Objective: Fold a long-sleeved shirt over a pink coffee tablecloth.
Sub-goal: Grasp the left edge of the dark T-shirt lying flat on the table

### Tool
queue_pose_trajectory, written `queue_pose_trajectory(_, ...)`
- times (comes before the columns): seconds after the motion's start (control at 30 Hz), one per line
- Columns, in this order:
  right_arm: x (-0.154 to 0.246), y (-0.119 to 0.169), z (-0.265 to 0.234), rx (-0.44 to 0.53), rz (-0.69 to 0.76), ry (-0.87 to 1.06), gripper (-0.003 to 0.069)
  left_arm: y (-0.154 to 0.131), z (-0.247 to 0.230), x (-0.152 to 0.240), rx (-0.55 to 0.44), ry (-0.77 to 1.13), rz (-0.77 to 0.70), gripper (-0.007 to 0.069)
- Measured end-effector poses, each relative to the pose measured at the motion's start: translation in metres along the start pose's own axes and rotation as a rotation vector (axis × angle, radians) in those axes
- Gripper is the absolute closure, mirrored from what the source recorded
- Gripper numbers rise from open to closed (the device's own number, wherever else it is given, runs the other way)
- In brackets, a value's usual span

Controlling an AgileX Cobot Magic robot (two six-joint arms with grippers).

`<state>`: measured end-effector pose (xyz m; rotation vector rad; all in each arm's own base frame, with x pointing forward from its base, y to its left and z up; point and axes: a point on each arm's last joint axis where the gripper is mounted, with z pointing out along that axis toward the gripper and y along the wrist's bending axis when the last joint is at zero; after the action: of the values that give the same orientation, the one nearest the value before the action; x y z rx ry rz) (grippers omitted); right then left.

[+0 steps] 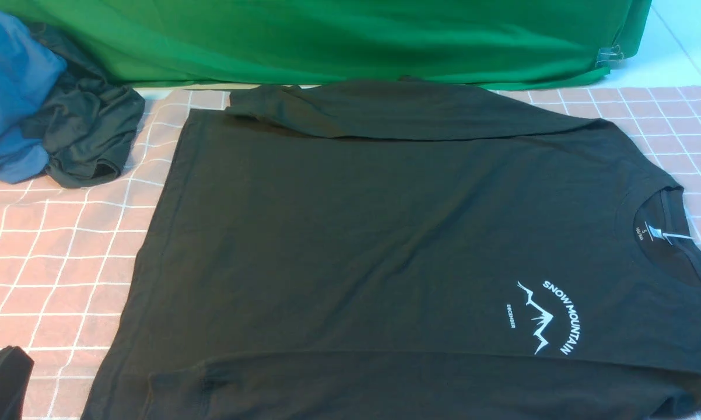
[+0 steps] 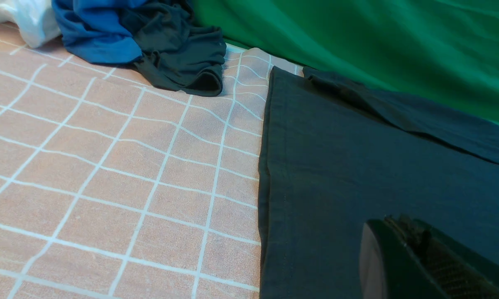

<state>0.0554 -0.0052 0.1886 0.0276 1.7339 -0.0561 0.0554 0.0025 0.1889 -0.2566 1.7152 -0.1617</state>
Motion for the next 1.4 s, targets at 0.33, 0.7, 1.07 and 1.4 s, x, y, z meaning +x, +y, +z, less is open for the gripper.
queue_pose_trajectory(0.33,0.0,0.0,0.0,0.0,0.0,0.0,0.0412,0.0,0.0,0.0,0.0,0.0,0.0,0.061)
queue_pose_trajectory(0.7,0.0,0.0,0.0,0.0,0.0,0.0,0.0412,0.0,0.0,0.0,0.0,0.0,0.0,0.061)
queue_pose_trajectory(1.07,0.0,0.0,0.0,0.0,0.0,0.0,0.0412,-0.001,0.0,-0.004,0.014,-0.048,0.004,0.061)
queue_pose_trajectory(1.4,0.0,0.0,0.0,0.0,0.0,-0.001,0.0412,-0.007,-0.005,-0.028,0.124,-0.301,-0.321,0.061)
